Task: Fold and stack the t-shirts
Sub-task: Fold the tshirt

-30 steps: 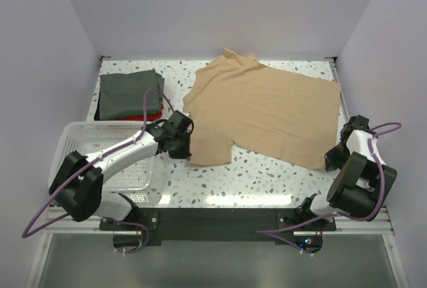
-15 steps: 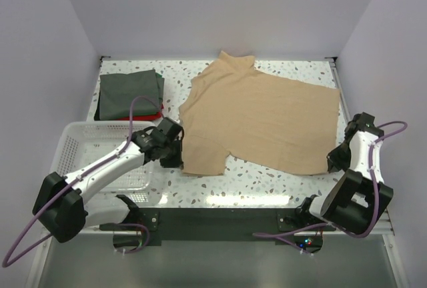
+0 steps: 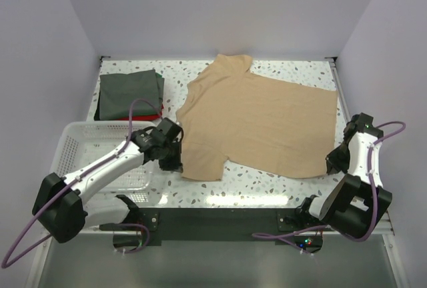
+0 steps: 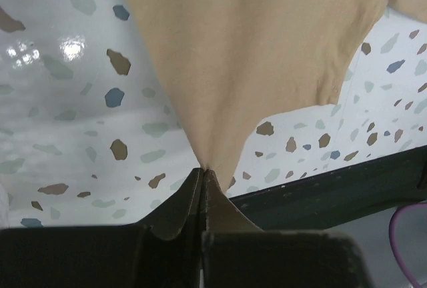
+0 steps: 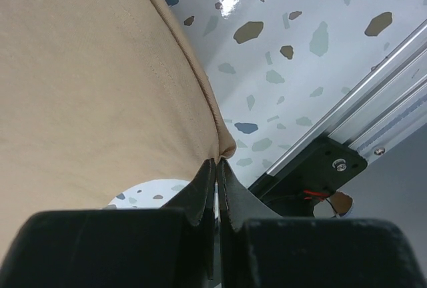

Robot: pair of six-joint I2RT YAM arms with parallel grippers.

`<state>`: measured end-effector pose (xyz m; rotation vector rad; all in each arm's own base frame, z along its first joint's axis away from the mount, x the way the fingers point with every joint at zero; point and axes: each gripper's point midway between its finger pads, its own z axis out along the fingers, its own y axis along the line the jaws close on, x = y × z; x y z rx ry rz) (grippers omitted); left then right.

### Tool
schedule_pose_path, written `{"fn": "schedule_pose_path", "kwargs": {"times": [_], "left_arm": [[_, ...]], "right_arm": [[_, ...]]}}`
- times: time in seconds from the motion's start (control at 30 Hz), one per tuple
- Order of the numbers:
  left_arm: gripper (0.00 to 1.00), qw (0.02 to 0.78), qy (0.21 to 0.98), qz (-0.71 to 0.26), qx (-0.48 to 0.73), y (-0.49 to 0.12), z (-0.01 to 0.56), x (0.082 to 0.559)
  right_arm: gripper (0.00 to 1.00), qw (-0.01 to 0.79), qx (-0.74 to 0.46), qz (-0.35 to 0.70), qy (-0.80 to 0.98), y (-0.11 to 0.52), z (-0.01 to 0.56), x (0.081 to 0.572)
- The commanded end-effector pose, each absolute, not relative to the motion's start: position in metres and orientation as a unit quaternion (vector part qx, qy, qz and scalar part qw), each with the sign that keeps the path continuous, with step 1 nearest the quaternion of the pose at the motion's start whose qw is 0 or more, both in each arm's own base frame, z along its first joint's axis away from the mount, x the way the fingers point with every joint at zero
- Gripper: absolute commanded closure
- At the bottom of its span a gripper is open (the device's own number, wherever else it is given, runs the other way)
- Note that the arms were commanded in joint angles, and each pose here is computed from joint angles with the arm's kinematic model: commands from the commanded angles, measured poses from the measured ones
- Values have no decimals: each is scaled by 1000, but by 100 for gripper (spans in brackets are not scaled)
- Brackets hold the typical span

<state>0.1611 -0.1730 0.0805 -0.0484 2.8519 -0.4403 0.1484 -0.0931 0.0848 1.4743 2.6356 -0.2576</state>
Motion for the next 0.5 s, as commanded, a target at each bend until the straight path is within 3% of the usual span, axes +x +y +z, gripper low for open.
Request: {"fn": "schedule_pose_path", "kwargs": {"times": [0.0, 0.47], "left_arm": [[100, 164, 972, -170, 5, -196, 105, 193], [100, 246, 954, -165, 52, -250, 149, 334]], "right_arm": [[100, 74, 470, -86, 875, -97, 97, 155], [100, 98, 431, -60, 895, -114, 115, 202]]}}
